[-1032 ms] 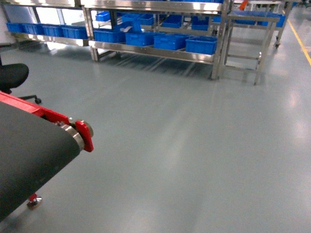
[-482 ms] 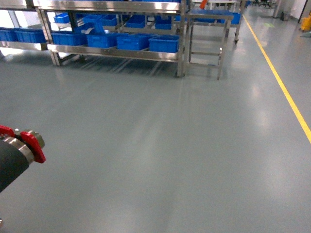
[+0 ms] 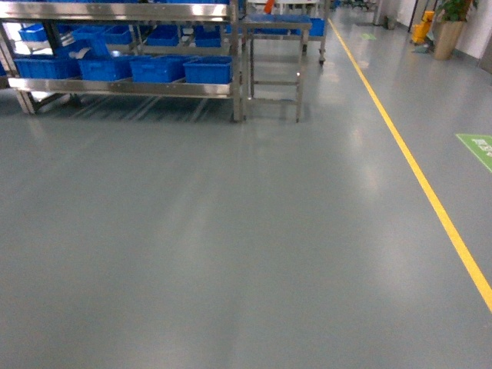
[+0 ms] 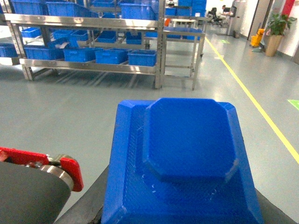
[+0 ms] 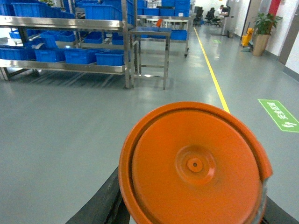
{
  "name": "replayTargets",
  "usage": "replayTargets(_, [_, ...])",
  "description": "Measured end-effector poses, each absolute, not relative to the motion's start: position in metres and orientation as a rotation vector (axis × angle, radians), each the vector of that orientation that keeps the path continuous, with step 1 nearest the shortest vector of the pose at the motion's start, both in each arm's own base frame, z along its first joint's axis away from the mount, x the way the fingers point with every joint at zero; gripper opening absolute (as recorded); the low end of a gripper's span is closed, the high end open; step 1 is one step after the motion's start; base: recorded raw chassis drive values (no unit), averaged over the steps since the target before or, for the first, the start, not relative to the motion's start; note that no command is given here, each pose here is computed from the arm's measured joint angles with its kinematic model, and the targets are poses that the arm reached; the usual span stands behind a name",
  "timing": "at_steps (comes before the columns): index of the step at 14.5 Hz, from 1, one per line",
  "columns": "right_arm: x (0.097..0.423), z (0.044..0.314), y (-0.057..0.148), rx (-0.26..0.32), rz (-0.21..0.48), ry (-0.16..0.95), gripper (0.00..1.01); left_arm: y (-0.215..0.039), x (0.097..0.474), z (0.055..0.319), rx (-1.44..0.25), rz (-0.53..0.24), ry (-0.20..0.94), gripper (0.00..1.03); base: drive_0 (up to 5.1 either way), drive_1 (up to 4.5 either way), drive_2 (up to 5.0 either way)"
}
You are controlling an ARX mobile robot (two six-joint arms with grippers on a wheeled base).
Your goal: Sort blue parts and orange caps into right shelf containers
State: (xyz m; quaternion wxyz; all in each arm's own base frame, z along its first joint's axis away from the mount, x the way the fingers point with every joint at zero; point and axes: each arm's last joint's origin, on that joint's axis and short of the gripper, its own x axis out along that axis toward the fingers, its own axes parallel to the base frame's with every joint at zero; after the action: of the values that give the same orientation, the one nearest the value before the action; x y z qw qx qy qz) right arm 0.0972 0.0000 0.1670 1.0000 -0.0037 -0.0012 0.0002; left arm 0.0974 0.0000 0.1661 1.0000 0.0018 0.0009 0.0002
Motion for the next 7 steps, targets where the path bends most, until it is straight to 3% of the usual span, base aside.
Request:
replayTargets(5, [0.0972, 0.167, 0.0, -0.007, 0.0, -0.002, 0.45, 0.0, 0.0974, 0.1661, 0.004, 0.0, 0.002, 0.43, -1.6, -1.57, -1.6])
replayTargets(7, [0.0972, 0.1672, 0.0, -0.007, 0.0, -0.004, 0.45, -0.0001, 0.0974, 0.1663, 0.004, -0.002, -0.001, 0.43, -0.1, 4.22, -4.3])
